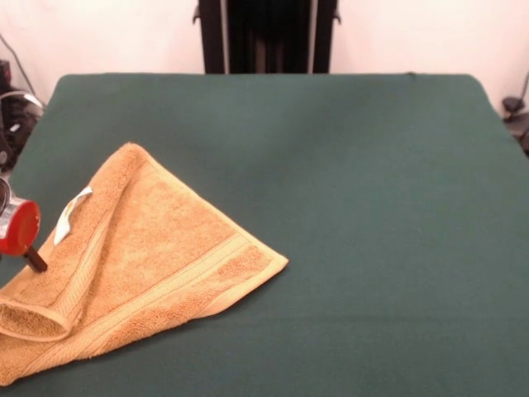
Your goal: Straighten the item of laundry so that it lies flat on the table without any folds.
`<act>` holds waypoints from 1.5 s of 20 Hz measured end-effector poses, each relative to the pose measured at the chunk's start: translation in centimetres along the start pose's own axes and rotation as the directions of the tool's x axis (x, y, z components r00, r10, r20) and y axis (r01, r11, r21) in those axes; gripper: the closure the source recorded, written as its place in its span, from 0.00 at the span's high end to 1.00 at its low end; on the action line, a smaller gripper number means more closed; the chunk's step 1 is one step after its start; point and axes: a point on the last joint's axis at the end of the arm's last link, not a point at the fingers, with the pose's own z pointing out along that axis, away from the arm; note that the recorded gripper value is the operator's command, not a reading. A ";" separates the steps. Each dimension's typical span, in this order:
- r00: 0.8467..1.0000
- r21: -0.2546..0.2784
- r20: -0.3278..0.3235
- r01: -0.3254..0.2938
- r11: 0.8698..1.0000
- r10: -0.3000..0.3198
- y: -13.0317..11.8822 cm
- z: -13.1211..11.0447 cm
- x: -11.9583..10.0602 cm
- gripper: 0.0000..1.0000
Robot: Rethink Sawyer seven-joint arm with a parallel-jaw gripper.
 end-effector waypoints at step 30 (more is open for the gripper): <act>1.000 0.007 0.031 0.004 1.000 -0.004 0.2 0.0 -0.4 1.00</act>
